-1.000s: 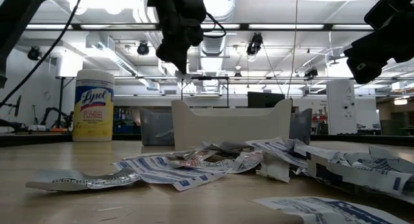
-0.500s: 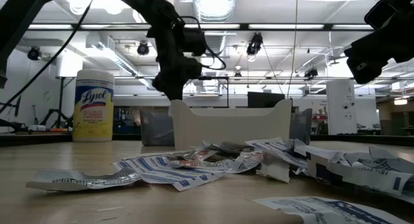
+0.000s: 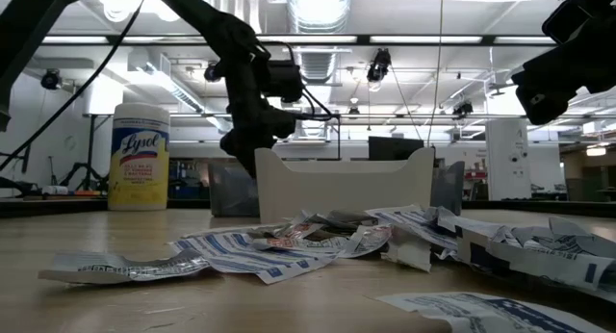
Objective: Pick & Place First Aid Supplies
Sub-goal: Put the alcohol pad into the left black bin
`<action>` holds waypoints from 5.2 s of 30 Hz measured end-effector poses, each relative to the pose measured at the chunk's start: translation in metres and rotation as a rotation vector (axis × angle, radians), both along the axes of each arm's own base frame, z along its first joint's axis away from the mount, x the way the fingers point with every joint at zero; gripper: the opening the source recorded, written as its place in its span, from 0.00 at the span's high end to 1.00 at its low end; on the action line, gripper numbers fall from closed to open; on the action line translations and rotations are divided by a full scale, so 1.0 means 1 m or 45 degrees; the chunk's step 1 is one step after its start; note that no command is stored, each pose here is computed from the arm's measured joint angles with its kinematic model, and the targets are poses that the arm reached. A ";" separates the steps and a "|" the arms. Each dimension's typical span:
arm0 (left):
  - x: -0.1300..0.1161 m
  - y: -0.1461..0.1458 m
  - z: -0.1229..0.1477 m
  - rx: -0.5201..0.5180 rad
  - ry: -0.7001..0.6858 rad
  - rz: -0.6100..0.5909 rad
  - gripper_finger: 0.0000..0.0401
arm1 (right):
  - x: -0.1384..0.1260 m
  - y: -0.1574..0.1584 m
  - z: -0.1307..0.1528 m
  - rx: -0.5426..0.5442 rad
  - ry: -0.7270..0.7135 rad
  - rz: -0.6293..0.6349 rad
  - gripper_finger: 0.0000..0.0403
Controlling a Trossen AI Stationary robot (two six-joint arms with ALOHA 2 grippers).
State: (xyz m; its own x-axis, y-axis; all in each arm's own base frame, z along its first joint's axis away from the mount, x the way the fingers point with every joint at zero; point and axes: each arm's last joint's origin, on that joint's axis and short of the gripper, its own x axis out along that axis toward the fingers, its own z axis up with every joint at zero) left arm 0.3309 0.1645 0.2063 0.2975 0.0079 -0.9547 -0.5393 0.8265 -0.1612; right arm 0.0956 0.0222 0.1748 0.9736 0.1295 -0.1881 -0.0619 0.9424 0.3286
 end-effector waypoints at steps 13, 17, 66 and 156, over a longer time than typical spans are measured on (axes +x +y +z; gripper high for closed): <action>0.000 0.000 0.018 -0.029 0.032 0.032 0.62 | 0.000 0.000 0.000 0.000 0.000 0.001 0.82; -0.002 -0.002 0.053 -0.088 0.086 0.120 0.54 | 0.000 0.000 0.000 0.000 0.000 0.001 0.80; 0.046 -0.336 0.083 -0.342 -0.480 -0.005 0.53 | 0.000 0.000 0.000 0.000 0.000 0.002 0.83; -0.134 -0.298 0.014 0.014 -0.412 0.190 0.53 | 0.226 0.195 0.088 -0.325 0.891 0.752 0.81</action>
